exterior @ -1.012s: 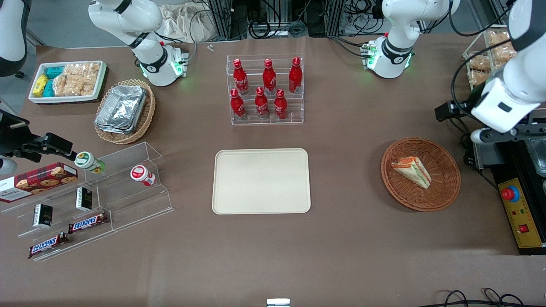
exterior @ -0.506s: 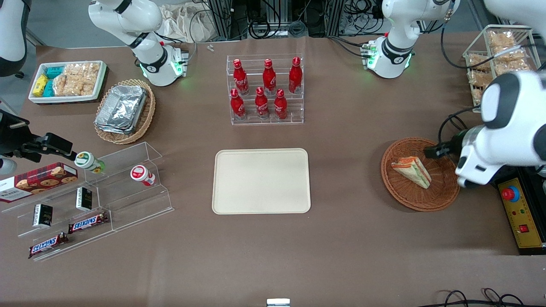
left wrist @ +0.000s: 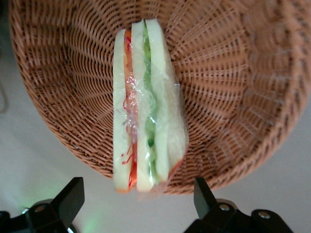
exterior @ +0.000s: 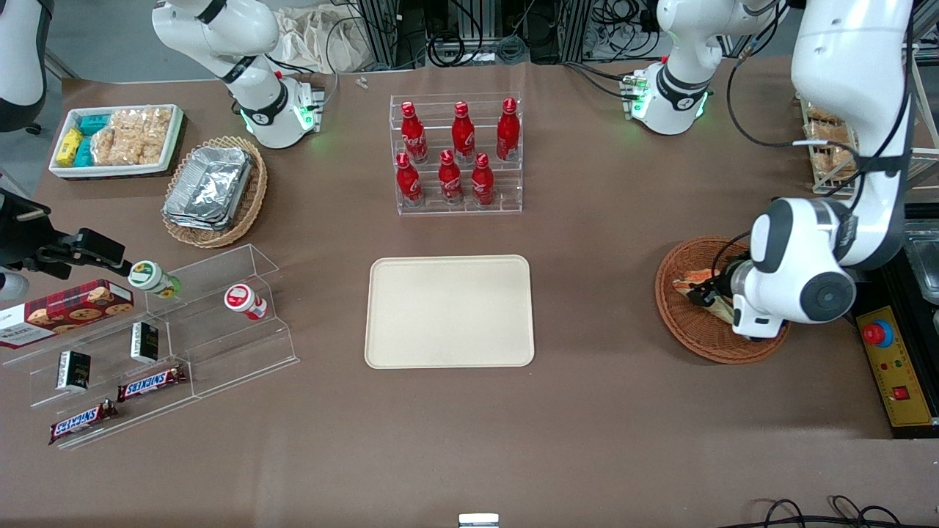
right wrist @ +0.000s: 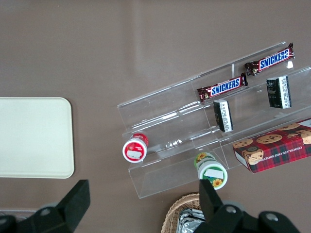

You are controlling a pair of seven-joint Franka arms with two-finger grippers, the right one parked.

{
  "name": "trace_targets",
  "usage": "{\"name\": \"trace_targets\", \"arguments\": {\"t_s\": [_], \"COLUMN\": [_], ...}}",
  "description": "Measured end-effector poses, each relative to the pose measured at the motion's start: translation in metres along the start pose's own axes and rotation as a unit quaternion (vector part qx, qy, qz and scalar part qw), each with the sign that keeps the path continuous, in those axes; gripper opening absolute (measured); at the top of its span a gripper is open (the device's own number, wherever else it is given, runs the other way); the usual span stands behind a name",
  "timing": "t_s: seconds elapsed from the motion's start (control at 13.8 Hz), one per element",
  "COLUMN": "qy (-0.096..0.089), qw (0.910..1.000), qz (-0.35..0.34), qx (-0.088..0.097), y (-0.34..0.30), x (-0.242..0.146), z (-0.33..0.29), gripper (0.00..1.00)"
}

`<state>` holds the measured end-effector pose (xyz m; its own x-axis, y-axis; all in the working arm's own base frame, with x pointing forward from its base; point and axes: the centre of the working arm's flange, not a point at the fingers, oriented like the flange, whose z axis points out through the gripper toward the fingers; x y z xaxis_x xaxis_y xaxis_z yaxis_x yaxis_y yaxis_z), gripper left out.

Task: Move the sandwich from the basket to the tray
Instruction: 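Close the left gripper on the wrapped sandwich, then lift the sandwich and carry it with the left gripper over the cream tray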

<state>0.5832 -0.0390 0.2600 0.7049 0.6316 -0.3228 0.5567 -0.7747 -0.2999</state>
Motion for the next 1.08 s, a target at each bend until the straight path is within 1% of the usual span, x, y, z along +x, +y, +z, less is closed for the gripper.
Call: {"name": "trace_targets", "arguments": {"t_s": [0.07,0.22,0.29,0.43,0.51,0.72,0.87,0.94,1.08], "qy": [-0.003,-0.001,0.002,0.014,0.019,0.026,0.027,0.028,0.022], "qw": [1.0,0.9998,0.9997,0.9988,0.9979,0.9956,0.9952,0.9951,0.9961], "qz": [-0.008,-0.02,-0.024,-0.043,-0.058,-0.085,-0.088,-0.089,-0.082], "qx": [0.002,-0.001,-0.004,-0.015,-0.021,-0.03,-0.032,-0.032,-0.024], "y": [0.001,-0.001,-0.002,-0.002,-0.001,0.004,0.004,0.003,-0.004], "x": [0.004,0.013,0.017,0.024,0.026,0.03,0.03,0.029,0.02], "z": [0.007,0.015,0.016,0.016,0.016,0.021,0.018,0.012,-0.02], "gripper": [1.0,1.0,1.0,0.97,0.89,0.54,0.37,0.33,0.3]}}
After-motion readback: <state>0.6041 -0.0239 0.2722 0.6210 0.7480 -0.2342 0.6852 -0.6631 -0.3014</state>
